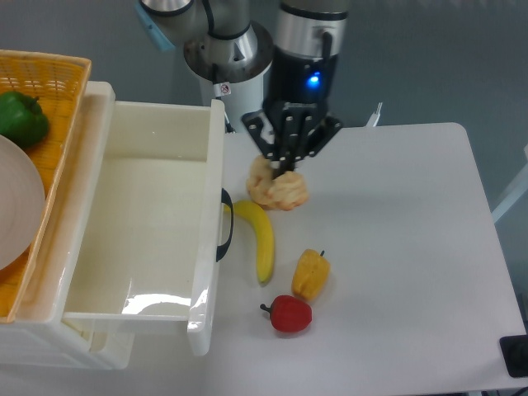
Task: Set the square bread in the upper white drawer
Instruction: 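Lift the square bread and carry it over the open white drawer, then lower the square bread into the drawer and hold it there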
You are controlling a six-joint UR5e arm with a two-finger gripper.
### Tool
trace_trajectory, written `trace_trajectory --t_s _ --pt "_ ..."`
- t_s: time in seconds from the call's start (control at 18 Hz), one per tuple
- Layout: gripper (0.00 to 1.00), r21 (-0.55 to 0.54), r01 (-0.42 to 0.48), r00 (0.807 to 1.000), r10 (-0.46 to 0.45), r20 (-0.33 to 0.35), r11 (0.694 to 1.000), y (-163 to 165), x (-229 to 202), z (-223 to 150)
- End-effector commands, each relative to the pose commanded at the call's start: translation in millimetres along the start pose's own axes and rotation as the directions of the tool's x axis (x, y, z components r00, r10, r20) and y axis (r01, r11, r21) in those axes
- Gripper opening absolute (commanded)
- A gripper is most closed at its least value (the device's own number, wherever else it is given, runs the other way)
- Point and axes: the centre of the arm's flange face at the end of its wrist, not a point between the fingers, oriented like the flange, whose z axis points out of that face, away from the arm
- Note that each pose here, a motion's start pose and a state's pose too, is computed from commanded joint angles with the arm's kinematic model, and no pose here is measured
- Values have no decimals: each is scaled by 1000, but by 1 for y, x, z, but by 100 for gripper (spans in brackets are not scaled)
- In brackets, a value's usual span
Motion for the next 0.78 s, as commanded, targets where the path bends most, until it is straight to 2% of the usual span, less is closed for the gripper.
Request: trace_trajectory --t_s 0.11,0.39,0.78 --pt "19 -21 -40 999 39 -21 999 6 25 10" --pt "20 -43 -84 995 82 -49 996 10 52 25" --pt "35 -76 -107 993 103 -64 991 16 63 43"
